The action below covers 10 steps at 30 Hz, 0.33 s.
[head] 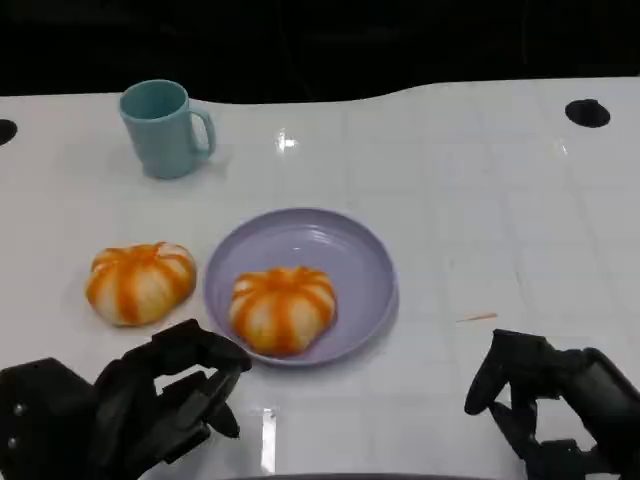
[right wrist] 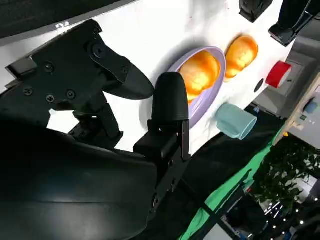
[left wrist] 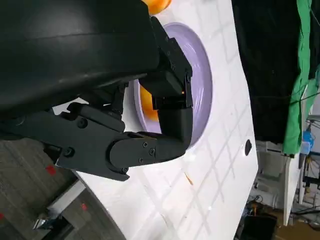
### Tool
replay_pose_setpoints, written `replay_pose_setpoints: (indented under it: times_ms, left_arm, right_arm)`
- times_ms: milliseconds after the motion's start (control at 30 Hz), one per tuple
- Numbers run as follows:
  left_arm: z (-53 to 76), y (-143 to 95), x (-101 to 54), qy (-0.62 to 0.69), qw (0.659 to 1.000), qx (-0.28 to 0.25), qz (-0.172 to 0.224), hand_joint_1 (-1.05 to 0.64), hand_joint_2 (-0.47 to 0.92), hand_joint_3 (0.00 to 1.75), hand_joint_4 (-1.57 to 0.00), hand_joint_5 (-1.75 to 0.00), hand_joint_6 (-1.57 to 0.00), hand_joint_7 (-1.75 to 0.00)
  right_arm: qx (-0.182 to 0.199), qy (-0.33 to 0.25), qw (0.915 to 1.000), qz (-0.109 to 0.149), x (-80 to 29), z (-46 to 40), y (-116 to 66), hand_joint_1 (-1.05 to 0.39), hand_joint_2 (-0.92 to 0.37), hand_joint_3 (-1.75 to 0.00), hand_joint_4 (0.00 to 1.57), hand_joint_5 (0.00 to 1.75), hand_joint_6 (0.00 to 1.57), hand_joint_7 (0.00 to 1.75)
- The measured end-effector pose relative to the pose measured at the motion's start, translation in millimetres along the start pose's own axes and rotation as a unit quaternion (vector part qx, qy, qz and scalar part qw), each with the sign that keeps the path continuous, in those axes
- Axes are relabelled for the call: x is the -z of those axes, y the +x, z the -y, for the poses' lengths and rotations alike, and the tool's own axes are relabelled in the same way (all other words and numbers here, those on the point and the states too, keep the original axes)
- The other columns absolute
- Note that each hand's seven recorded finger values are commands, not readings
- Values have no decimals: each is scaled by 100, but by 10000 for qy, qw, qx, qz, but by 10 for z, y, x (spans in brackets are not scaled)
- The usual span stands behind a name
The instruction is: Grasp the bread from the table and place it into the plate.
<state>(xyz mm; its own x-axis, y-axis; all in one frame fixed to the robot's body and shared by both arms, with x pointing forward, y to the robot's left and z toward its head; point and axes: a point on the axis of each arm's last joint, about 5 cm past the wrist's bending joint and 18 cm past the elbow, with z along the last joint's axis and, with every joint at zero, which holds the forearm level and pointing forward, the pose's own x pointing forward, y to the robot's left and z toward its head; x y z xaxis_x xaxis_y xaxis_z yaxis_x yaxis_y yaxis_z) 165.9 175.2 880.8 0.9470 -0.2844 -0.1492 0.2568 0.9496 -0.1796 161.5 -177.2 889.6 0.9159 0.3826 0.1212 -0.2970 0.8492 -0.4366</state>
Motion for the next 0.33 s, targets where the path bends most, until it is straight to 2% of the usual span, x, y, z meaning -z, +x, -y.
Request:
replay_pose_setpoints:
  times_ms: [333]
  left_arm:
    - [-12,-28,14,-63,10000,-37,-14,-43,92,44,-63,-175,-67,-127]
  right_arm:
    - [10,-81,10000,42,16,-24,5,-17,-44,-126,92,175,76,154]
